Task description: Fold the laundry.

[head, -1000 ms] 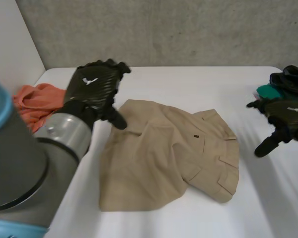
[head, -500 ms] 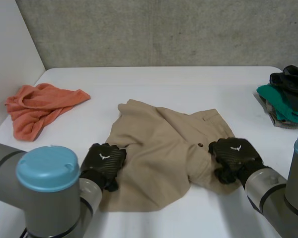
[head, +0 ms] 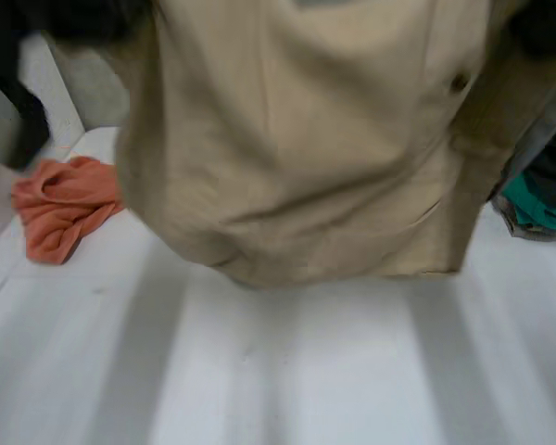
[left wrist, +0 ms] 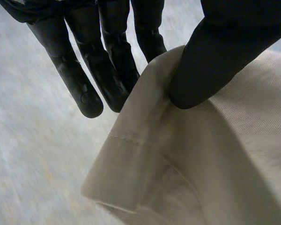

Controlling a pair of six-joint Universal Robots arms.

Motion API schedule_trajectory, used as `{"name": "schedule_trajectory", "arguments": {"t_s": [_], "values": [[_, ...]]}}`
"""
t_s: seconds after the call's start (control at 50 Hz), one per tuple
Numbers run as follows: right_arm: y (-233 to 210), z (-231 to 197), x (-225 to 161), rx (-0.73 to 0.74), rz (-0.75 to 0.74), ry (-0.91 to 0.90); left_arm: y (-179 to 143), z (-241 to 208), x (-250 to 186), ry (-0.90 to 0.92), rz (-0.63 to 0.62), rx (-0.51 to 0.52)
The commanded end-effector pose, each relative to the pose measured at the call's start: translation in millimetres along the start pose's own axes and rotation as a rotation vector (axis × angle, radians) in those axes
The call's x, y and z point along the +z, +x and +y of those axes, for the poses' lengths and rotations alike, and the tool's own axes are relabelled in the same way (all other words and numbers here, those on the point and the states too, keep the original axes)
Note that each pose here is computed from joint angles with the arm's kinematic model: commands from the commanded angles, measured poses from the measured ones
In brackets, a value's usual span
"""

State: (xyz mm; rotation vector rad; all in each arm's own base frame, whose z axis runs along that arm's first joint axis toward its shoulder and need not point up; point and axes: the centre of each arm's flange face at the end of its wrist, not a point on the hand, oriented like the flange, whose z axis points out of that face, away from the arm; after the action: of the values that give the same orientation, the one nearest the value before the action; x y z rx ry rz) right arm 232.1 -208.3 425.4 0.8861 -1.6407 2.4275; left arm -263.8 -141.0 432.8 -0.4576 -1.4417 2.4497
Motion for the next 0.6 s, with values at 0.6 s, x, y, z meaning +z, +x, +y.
{"name": "schedule_trajectory", "arguments": {"t_s": [0.6], "values": [[-102.8, 198.4, 90.1, -0.025, -0.057, -0.317, 36.5, 246.2, 63.6, -0.466, 0.038, 0.242]]}}
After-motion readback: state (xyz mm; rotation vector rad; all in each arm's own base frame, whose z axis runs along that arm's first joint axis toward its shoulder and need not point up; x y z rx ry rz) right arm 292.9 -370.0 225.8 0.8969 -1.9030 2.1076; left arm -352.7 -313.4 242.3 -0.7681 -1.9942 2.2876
